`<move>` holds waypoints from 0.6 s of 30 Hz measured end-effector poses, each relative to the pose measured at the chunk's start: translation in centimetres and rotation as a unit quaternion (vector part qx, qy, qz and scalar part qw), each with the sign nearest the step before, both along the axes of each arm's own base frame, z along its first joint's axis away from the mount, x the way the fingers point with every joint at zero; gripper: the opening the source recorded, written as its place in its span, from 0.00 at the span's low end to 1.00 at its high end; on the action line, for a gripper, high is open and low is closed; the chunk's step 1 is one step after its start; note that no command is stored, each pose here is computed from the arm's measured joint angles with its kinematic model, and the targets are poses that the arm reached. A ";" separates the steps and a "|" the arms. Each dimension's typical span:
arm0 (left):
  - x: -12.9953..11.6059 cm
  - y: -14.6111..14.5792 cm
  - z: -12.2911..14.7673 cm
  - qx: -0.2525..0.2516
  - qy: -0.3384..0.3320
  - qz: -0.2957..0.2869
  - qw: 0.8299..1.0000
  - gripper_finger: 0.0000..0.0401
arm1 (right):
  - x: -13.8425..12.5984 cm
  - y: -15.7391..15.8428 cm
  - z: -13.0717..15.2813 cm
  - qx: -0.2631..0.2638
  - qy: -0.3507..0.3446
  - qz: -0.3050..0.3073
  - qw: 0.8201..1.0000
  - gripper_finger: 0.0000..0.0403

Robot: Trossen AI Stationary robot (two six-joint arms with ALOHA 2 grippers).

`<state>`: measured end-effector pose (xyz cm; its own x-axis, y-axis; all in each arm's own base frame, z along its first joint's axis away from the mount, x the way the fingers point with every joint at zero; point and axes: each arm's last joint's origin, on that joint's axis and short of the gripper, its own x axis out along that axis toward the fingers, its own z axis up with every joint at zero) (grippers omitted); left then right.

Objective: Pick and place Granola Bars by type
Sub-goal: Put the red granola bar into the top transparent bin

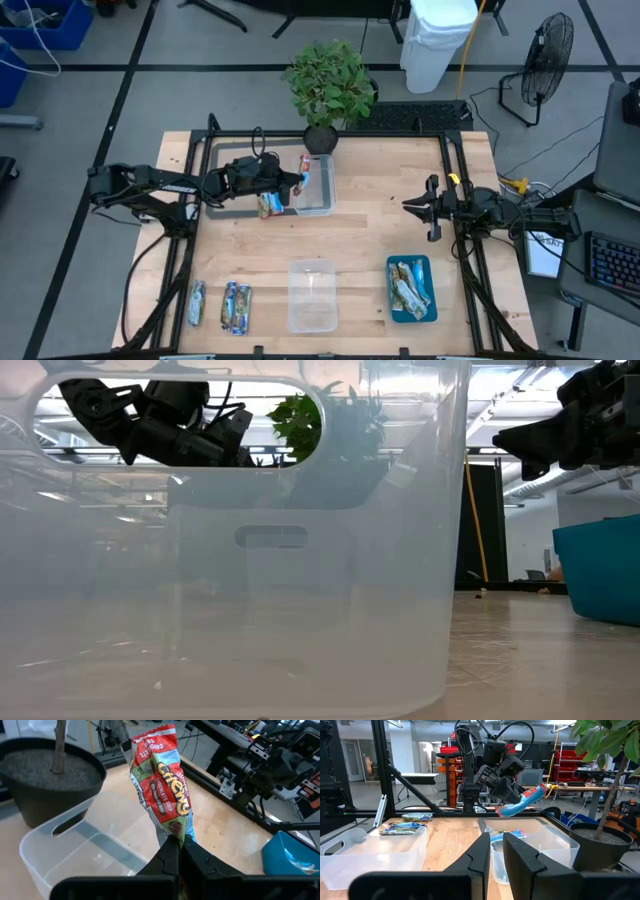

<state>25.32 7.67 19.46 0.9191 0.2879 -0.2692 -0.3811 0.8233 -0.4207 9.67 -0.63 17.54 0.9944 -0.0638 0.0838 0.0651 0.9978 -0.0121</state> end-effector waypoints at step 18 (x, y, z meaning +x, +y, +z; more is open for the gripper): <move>0.0 0.1 0.2 0.018 -0.004 0.005 1.000 0.35 | 0.0 0.0 0.0 0.000 0.000 0.000 1.000 0.11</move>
<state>25.35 7.73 19.62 0.9181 0.3060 -0.2519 -0.3861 0.8344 -0.3934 9.67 -0.63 17.54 0.9944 -0.0645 0.0836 0.0658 0.9978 -0.0122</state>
